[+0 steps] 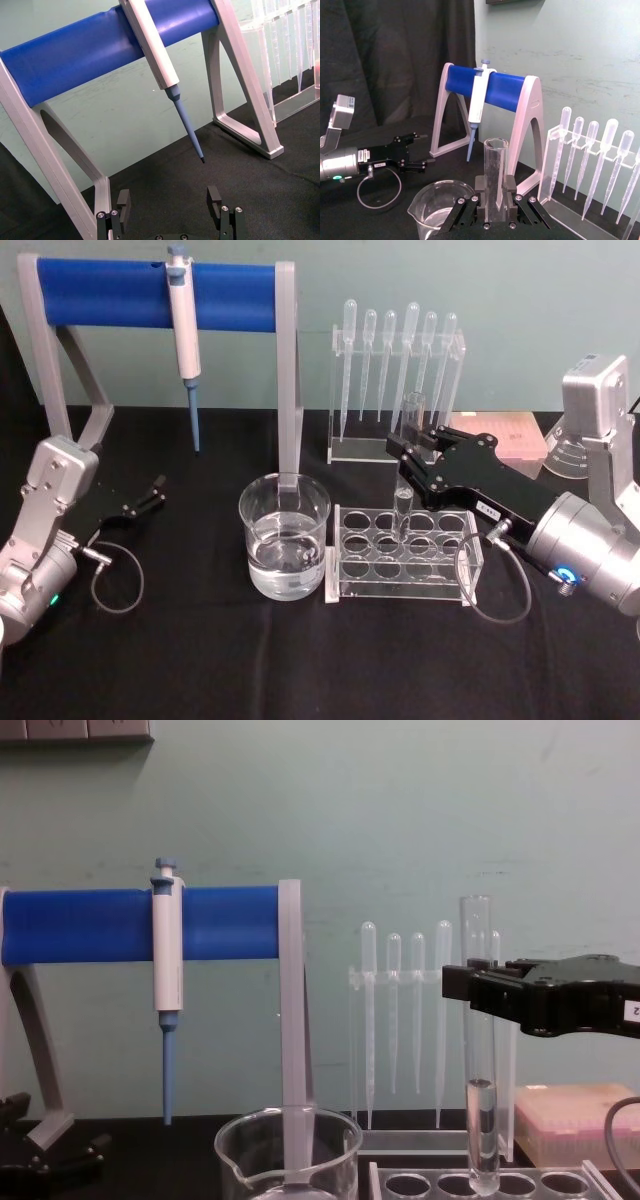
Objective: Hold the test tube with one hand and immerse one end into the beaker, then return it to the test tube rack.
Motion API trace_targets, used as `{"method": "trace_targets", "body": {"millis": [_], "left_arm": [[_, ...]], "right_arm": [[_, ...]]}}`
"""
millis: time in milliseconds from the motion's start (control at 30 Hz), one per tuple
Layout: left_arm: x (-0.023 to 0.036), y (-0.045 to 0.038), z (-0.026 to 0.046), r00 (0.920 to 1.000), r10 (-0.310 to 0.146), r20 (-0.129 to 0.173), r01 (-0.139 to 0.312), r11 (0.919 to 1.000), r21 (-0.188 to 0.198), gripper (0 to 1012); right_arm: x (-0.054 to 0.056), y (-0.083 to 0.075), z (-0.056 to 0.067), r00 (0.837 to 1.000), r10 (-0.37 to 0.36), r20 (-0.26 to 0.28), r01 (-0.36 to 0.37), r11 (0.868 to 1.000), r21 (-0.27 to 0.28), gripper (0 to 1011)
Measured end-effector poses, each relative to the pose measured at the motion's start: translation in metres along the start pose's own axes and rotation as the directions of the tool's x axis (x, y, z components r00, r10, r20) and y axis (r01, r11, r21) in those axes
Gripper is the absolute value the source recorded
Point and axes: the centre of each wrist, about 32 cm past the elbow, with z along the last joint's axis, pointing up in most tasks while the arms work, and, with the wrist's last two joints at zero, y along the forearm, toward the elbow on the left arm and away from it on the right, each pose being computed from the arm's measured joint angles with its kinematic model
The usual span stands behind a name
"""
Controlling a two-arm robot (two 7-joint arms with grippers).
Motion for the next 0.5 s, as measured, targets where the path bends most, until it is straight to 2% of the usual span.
{"method": "trace_targets", "body": {"millis": [500], "left_arm": [[0.0000,0.0000,0.0000,1.0000,0.000,0.000,0.000,1.0000,0.000,1000]], "right_arm": [[0.0000,0.0000,0.0000,1.000,0.000,0.000,0.000,1.000,0.000,226]]}}
